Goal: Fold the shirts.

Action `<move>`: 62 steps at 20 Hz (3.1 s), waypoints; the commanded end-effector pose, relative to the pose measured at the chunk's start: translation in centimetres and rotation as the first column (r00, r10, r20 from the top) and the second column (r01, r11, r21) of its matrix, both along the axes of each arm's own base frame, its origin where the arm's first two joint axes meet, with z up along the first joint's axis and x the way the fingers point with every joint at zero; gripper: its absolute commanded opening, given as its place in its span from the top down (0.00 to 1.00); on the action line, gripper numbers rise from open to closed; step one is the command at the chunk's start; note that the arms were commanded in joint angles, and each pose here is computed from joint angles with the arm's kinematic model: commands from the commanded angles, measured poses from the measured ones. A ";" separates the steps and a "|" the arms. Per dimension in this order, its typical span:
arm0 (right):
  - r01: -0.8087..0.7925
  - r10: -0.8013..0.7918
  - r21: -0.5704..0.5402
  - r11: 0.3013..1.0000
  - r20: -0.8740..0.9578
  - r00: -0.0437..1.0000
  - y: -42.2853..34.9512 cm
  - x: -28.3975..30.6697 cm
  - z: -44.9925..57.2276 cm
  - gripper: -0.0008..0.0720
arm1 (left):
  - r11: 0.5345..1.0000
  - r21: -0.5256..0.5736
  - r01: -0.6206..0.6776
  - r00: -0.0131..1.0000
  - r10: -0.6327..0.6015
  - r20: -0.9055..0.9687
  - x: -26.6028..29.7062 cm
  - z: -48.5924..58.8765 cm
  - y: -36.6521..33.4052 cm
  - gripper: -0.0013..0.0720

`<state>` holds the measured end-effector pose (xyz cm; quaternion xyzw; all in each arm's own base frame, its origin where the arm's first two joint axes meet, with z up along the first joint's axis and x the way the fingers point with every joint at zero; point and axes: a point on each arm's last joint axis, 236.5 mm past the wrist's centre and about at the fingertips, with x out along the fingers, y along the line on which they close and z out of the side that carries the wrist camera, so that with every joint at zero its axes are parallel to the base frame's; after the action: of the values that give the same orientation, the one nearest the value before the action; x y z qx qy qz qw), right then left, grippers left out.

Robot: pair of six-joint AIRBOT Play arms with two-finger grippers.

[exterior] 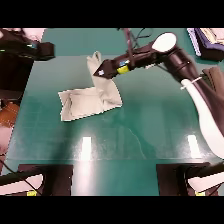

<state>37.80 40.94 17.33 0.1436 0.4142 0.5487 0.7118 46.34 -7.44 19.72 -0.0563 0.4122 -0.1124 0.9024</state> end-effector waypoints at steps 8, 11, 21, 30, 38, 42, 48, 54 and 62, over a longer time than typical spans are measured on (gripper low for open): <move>-0.153 0.153 0.059 0.986 0.010 0.988 13.3 -5.2 -9.7 0.23 | 0.998 0.058 -0.037 0.998 0.040 -0.047 -2.6 0.6 3.4 0.95; -0.273 0.273 0.003 0.962 0.022 0.962 12.2 -5.9 -9.8 0.19 | 0.998 0.061 -0.033 0.998 0.037 -0.060 -2.8 0.4 3.4 0.95; 0.109 -0.245 -0.453 0.885 -0.254 0.936 -15.1 8.4 -17.5 0.16 | 0.999 0.051 -0.018 0.997 0.021 -0.073 -3.1 0.2 3.0 0.95; 0.202 -0.339 -0.328 0.923 -0.446 0.828 -12.4 6.8 -23.7 0.12 | 1.000 0.017 -0.004 0.998 0.005 -0.070 -3.1 0.4 2.2 0.95; 0.067 -0.171 -0.224 0.972 -0.484 0.858 -2.5 4.5 -24.0 0.31 | 1.000 -0.007 0.008 0.997 -0.008 -0.074 -3.2 0.5 1.5 0.95; 0.008 -0.075 -0.178 0.984 -0.376 0.923 -0.5 4.5 -21.2 0.96 | 1.000 -0.005 0.012 0.996 -0.013 -0.090 -3.6 0.3 1.5 0.95; 0.199 -0.233 -0.238 0.950 -0.123 0.965 -10.1 13.1 -13.2 0.97 | 1.000 -0.003 0.018 0.993 -0.018 -0.114 -4.1 0.0 1.5 0.95; 0.611 -0.618 -0.252 0.751 0.057 0.784 -33.1 19.7 -6.6 0.97 | 1.000 -0.002 0.022 0.991 -0.022 -0.129 -4.4 -0.2 1.5 0.95; 0.907 -0.888 -0.154 0.391 0.198 0.416 -57.7 18.2 0.1 0.97 | 0.999 -0.016 0.043 0.982 -0.045 -0.181 -5.6 -0.8 1.0 0.95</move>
<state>57.37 -9.11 15.22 0.2286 0.3454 0.0942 0.9053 41.44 -6.18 19.18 -0.0602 0.4814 -0.1228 0.8658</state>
